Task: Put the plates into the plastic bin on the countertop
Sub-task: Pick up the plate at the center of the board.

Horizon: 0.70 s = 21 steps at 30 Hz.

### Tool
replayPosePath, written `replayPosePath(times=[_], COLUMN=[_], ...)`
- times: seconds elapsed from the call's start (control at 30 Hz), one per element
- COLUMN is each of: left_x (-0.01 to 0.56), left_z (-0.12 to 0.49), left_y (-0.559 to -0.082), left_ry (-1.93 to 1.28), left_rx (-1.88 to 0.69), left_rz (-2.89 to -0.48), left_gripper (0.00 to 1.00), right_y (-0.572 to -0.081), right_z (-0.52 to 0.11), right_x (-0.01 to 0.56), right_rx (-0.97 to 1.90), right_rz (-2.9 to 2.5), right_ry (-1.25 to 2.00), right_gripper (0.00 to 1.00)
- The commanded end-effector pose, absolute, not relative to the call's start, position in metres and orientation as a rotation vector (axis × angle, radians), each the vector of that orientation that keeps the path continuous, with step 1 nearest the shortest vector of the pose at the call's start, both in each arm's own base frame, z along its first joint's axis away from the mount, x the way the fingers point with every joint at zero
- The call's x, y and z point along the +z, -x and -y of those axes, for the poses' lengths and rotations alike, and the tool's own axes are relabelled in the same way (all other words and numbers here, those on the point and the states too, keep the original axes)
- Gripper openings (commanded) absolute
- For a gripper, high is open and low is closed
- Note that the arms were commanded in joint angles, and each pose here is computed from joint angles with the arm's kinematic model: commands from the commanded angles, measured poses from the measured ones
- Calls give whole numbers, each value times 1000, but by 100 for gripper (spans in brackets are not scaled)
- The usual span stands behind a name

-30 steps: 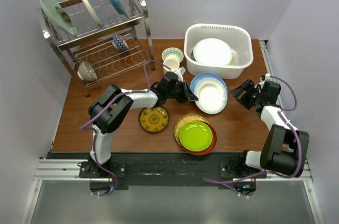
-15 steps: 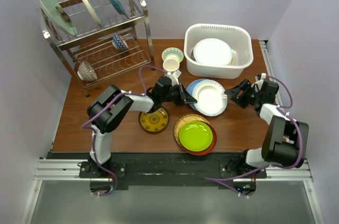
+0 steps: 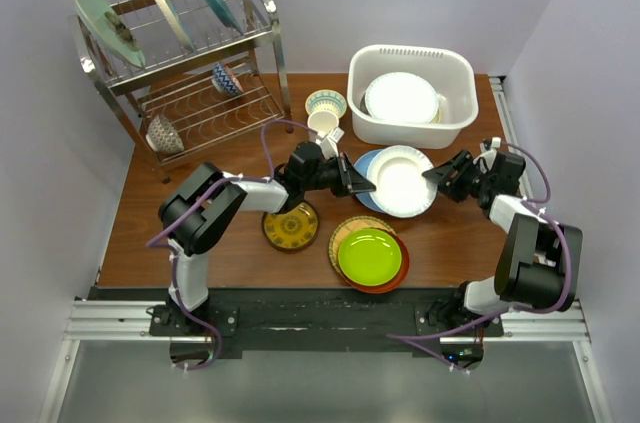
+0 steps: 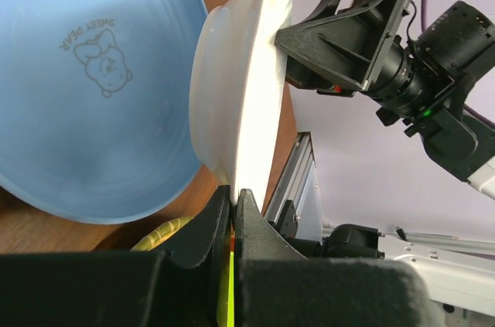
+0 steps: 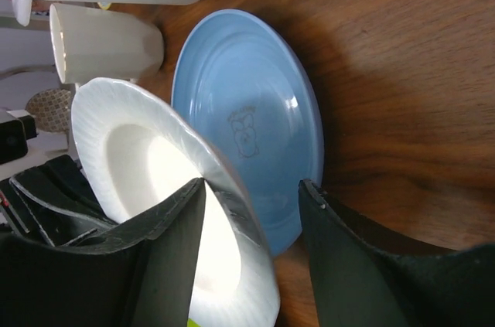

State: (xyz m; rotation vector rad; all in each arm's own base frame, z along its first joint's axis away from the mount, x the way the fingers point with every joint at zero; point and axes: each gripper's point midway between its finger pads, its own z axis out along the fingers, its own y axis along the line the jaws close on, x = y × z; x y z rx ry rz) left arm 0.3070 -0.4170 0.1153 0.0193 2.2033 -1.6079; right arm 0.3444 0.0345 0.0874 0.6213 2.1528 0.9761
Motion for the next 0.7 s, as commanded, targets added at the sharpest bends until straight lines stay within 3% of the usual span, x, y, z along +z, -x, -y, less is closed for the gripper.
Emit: replayPosePath(times=[0.0,0.03,0.17,0.3,0.4,0.43,0.53,0.67], left_x=[187,185,182,179,178,176,171,157], left_z=[424,424,425,425,423,422,419,407], left_y=[-308,-307,-307,-306,-308,-308,-311,-317], left_ry=[-138,-137,-140,-162,-180,-183,-190,-171], left_rx=[-1759,-1760,-1765,-1758,-1717,-1702,-1626,-1468], left_rz=[-1939,-1946,-1952,-1959,-1969,-1977,-2013,-2098], left_gripper=[0,0,0,1,23,39,60,67], right_y=[-346,-348,-347,-347,-347,-346,-346,-346], right_z=[-43,-44,-48,-48,-48,-48,-49,-51], right_x=[98,103,108,110,113,114,119,126], right_rx=[1064,1079,1106,1102,1101,1100,1108,1130], right_rz=[-2096,-2077,-2055,-2047,-2039,-2036,-2018,-1997], right_ry=[-565,-549,-521,-520,-522,-520,-519,-517], right_gripper=[47,42,0,0,0,0,0,0])
